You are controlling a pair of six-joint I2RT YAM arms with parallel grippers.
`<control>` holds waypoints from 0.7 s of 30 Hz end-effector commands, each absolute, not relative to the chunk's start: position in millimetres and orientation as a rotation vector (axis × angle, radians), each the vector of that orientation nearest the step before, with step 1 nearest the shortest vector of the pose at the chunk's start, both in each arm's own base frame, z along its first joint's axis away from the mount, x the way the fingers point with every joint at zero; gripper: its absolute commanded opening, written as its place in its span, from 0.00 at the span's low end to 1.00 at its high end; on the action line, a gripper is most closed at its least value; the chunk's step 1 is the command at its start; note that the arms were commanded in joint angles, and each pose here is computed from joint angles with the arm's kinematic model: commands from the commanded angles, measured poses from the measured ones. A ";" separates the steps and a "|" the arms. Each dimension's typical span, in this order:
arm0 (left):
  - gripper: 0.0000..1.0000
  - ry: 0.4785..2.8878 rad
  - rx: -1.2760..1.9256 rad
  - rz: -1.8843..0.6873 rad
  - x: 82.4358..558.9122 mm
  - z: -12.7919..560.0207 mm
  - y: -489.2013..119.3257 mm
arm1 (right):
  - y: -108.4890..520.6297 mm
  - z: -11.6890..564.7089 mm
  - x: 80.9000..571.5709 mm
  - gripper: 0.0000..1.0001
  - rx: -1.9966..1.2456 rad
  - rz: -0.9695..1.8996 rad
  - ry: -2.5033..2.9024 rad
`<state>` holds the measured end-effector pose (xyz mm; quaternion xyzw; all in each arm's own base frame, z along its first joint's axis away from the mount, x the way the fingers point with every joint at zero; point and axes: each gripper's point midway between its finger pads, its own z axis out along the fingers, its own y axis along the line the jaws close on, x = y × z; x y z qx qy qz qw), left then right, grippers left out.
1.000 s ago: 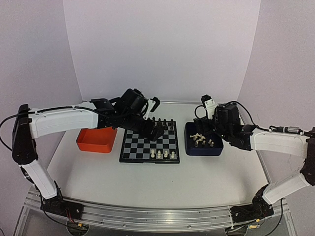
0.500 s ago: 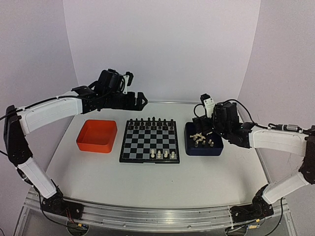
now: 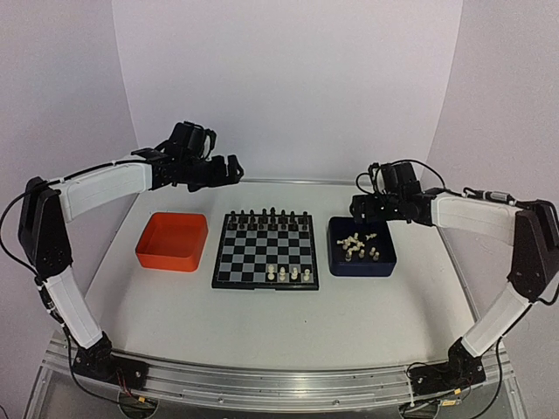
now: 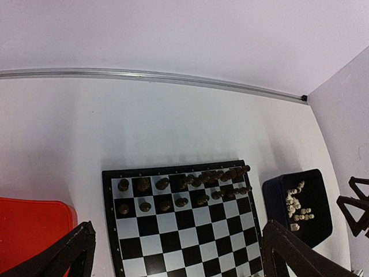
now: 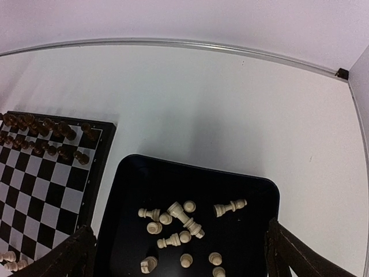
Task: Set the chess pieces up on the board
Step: Pick up the chess piece from the storage box.
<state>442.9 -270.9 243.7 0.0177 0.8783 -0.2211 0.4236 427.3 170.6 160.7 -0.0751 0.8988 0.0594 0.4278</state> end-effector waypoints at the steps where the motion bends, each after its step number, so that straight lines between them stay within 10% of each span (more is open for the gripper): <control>1: 1.00 2.108 -0.051 -0.550 480.0 270.4 -248.4 | 160.5 135.2 428.3 0.97 -0.106 0.223 2.436; 21: 1.00 2.027 -0.215 -0.353 540.9 262.4 -208.7 | 159.9 96.0 411.5 0.95 -0.240 0.224 2.720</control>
